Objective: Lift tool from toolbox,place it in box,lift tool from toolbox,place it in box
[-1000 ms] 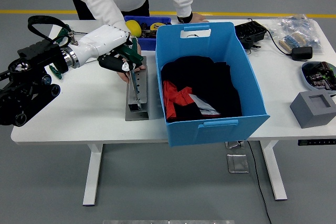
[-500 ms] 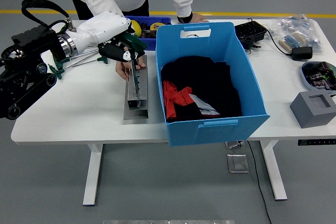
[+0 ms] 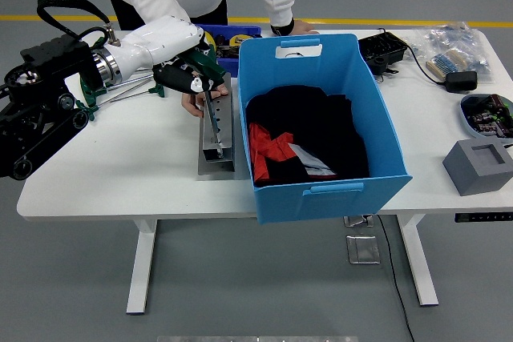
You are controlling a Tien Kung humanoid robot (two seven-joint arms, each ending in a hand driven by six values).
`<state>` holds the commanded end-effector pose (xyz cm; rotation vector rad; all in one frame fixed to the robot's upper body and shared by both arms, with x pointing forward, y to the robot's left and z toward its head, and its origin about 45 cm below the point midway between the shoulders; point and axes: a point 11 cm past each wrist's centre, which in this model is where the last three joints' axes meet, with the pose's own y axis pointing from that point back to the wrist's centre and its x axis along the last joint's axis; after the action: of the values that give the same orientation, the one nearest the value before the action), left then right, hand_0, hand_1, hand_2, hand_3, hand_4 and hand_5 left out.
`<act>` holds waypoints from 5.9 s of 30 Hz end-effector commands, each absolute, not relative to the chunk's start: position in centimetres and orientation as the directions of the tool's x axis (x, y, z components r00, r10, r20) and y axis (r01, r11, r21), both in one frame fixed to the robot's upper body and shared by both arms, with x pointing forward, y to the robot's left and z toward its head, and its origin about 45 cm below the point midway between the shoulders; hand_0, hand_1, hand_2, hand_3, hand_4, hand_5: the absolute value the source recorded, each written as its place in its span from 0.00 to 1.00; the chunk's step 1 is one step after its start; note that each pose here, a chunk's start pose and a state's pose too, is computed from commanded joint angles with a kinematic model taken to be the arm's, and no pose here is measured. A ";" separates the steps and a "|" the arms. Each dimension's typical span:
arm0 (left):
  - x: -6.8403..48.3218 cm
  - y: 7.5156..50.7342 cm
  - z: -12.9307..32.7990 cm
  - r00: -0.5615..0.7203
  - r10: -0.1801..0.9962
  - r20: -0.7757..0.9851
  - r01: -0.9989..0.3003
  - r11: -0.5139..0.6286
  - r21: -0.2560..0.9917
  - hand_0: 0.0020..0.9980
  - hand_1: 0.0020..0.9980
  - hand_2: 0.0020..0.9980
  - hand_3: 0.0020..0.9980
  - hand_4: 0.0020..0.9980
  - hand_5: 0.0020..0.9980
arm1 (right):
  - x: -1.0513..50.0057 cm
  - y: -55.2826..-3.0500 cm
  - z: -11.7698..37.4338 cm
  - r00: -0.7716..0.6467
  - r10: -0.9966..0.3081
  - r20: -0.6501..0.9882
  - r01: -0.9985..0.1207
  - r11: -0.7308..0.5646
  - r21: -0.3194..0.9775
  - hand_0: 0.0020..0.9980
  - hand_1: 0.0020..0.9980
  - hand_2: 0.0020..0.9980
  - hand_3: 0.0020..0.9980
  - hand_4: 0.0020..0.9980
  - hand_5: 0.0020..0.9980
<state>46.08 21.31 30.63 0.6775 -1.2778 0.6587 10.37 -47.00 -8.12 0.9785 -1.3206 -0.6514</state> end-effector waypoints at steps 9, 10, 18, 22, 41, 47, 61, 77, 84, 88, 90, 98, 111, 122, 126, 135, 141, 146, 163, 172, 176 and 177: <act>46.1 20.5 30.7 0.157 0.048 0.986 -0.754 0.651 0.088 0.13 0.00 0.00 0.04 0.56 0.42 | 10.5 -47.0 -8.1 0.167 -0.856 0.489 -0.135 0.471 0.872 0.63 0.63 0.69 0.55 0.81 0.64; 46.1 20.4 30.7 0.156 0.046 0.987 -0.752 0.653 0.089 0.13 0.00 0.00 0.04 0.56 0.42 | 10.5 -47.0 -8.1 0.166 -0.856 0.489 -0.135 0.471 0.872 0.63 0.63 0.69 0.55 0.81 0.64; 45.7 19.7 31.6 0.146 0.033 0.989 -0.738 0.670 0.087 0.13 0.00 0.00 0.04 0.56 0.40 | 10.5 -47.0 -8.1 0.170 -0.856 0.489 -0.134 0.471 0.872 0.63 0.63 0.69 0.55 0.81 0.64; 45.5 19.4 32.6 0.146 0.039 0.988 -0.732 0.677 0.082 0.13 0.00 0.00 0.04 0.56 0.40 | 10.4 -47.0 -8.1 0.172 -0.855 0.489 -0.133 0.471 0.872 0.63 0.63 0.69 0.55 0.81 0.64; 44.9 17.8 39.4 0.042 0.092 0.995 -0.699 0.714 -0.037 0.13 0.00 0.00 0.04 0.56 0.40 | 10.3 -47.1 -8.1 0.175 -0.854 0.491 -0.131 0.474 0.871 0.63 0.64 0.69 0.55 0.81 0.64; 44.4 16.5 42.6 -0.014 0.129 0.992 -0.665 0.739 -0.105 0.13 0.00 0.00 0.04 0.56 0.40 | 10.1 -47.1 -8.1 0.179 -0.853 0.490 -0.127 0.474 0.871 0.63 0.64 0.69 0.55 0.81 0.64; 45.7 10.6 38.2 0.121 0.140 0.983 -0.610 0.792 -0.038 0.13 0.00 0.01 0.04 0.57 0.40 | 9.7 -47.0 -8.3 0.193 -0.852 0.487 -0.120 0.472 0.873 0.64 0.64 0.69 0.55 0.81 0.64; 46.0 6.2 31.8 0.242 0.118 0.963 -0.591 0.805 0.050 0.15 0.00 0.02 0.06 0.57 0.40 | 11.3 -47.3 -7.7 0.192 -0.846 0.497 -0.148 0.476 0.867 0.64 0.64 0.69 0.55 0.81 0.64; 45.5 4.5 29.7 0.289 0.074 0.955 -0.564 0.819 0.107 0.24 0.22 0.25 0.37 0.72 0.52 | 11.9 -47.5 -7.5 0.192 -0.842 0.504 -0.160 0.479 0.863 0.64 0.64 0.69 0.55 0.81 0.64; 45.5 4.1 28.6 0.315 0.066 0.947 -0.566 0.814 0.132 0.24 0.22 0.25 0.37 0.72 0.52 | 12.2 -47.6 -7.4 0.193 -0.840 0.507 -0.164 0.481 0.861 0.64 0.64 0.69 0.55 0.81 0.64; 45.6 3.9 28.3 0.319 0.064 0.946 -0.570 0.810 0.137 0.35 0.49 0.57 0.58 0.77 0.54 | 12.4 -47.6 -7.3 0.194 -0.839 0.508 -0.167 0.482 0.860 0.64 0.64 0.69 0.55 0.81 0.64; 47.2 5.1 28.8 0.279 0.083 0.957 -0.620 0.777 0.114 0.45 0.61 0.70 0.60 0.79 0.51 | 13.6 -47.6 -6.9 0.216 -0.829 0.516 -0.185 0.485 0.855 0.64 0.64 0.69 0.55 0.81 0.64; 48.1 5.3 31.4 0.196 0.146 0.970 -0.635 0.773 0.012 0.65 0.72 0.84 0.66 0.81 0.49 | 14.4 -47.8 -6.6 0.224 -0.820 0.526 -0.201 0.490 0.849 0.63 0.63 0.69 0.55 0.81 0.64; 47.1 5.7 31.6 0.121 0.057 0.991 -0.615 0.788 0.030 0.58 0.67 0.75 0.63 0.83 0.48 | 12.8 -47.8 -7.1 0.219 -0.828 0.517 -0.174 0.488 0.855 0.63 0.63 0.69 0.55 0.81 0.64; 47.2 7.6 31.9 0.089 0.046 0.995 -0.640 0.768 0.021 0.50 0.63 0.70 0.62 0.83 0.48 | 12.2 -47.7 -7.3 0.218 -0.831 0.512 -0.164 0.486 0.858 0.63 0.64 0.68 0.55 0.81 0.64; 46.7 13.6 31.8 0.076 0.253 0.964 -0.772 0.627 -0.103 0.42 0.56 0.64 0.61 0.84 0.49 | 11.0 -47.3 -7.8 0.206 -0.840 0.502 -0.142 0.481 0.865 0.63 0.63 0.69 0.55 0.81 0.64; 45.7 16.6 30.8 0.045 0.274 0.961 -0.830 0.545 -0.117 0.40 0.56 0.63 0.62 0.84 0.50 | 10.5 -47.2 -8.0 0.210 -0.842 0.497 -0.135 0.478 0.868 0.63 0.63 0.68 0.55 0.81 0.64; 45.0 19.2 28.7 0.080 0.412 0.907 -0.914 0.393 -0.098 0.34 0.50 0.56 0.61 0.84 0.50 | 10.1 -47.1 -8.1 0.207 -0.845 0.494 -0.128 0.477 0.870 0.63 0.63 0.69 0.55 0.81 0.64; 42.2 22.6 19.9 0.122 0.926 0.358 -0.965 0.026 0.260 0.33 0.50 0.65 0.72 0.72 0.62 | 10.1 -46.9 -8.2 0.201 -0.848 0.491 -0.129 0.474 0.871 0.63 0.63 0.68 0.55 0.80 0.64; 41.8 22.6 17.1 0.084 0.996 0.032 -0.905 0.062 0.422 0.34 0.51 0.68 0.80 0.72 0.68 | 10.3 -46.9 -8.2 0.203 -0.847 0.491 -0.130 0.473 0.871 0.63 0.63 0.68 0.55 0.80 0.64; 41.7 22.2 16.1 0.066 0.992 -0.108 -0.872 0.110 0.478 0.34 0.51 0.66 0.86 0.74 0.75 | 10.3 -46.9 -8.2 0.204 -0.847 0.490 -0.131 0.473 0.871 0.63 0.63 0.68 0.55 0.80 0.64; 41.7 22.1 15.9 0.056 0.988 -0.145 -0.863 0.121 0.490 0.34 0.51 0.66 0.86 0.74 0.75 | 10.3 -46.9 -8.2 0.204 -0.847 0.490 -0.131 0.473 0.871 0.63 0.63 0.68 0.55 0.80 0.64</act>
<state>41.72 22.13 15.86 0.3047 0.5022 1.4372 10.32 -46.86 -8.19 0.9829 -1.2898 -0.6326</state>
